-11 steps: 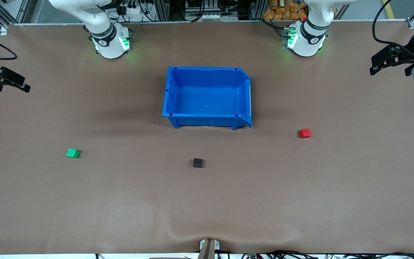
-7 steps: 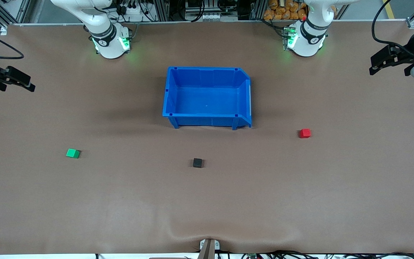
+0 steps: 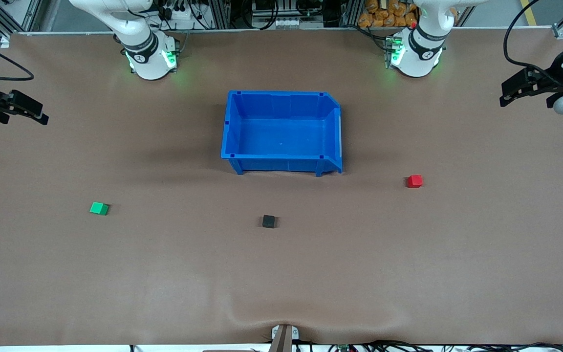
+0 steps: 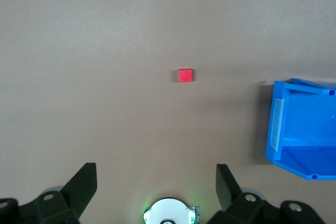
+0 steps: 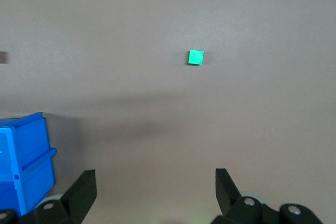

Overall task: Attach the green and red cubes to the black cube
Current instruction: 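Raise both arms from the rest pose toward the cubes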

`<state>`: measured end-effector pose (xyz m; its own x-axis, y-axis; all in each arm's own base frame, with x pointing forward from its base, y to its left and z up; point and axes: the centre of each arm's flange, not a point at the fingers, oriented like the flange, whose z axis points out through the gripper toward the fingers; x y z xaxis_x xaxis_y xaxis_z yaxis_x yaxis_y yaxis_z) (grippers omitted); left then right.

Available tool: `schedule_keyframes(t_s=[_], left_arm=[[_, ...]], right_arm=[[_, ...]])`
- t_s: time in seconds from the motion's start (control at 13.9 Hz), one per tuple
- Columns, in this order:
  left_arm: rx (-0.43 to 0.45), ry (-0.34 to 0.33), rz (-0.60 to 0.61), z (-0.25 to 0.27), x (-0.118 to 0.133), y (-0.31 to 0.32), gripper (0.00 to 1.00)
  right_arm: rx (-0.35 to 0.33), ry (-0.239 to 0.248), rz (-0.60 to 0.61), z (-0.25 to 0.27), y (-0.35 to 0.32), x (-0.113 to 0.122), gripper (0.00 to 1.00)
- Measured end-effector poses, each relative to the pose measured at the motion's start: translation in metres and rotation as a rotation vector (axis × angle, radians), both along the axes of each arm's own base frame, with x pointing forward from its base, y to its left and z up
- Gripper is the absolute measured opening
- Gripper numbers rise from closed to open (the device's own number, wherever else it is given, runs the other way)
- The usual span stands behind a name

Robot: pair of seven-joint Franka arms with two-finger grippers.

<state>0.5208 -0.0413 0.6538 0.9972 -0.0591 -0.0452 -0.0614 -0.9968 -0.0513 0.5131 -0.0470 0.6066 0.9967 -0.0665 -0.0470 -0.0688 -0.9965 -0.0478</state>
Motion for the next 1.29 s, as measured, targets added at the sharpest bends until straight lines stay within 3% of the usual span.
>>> schedule_keyframes(t_s=[0.79, 1.29], left_arm=[[0.007, 0.004, -0.022, -0.001, -0.001, -0.013, 1.00], [0.014, 0.052, -0.024, -0.031, 0.000, -0.014, 1.00]], right_arm=[[0.000, 0.039, 0.007, -0.021, 0.003, 0.012, 1.00], [-0.008, 0.053, 0.023, -0.027, 0.009, 0.017, 1.00]])
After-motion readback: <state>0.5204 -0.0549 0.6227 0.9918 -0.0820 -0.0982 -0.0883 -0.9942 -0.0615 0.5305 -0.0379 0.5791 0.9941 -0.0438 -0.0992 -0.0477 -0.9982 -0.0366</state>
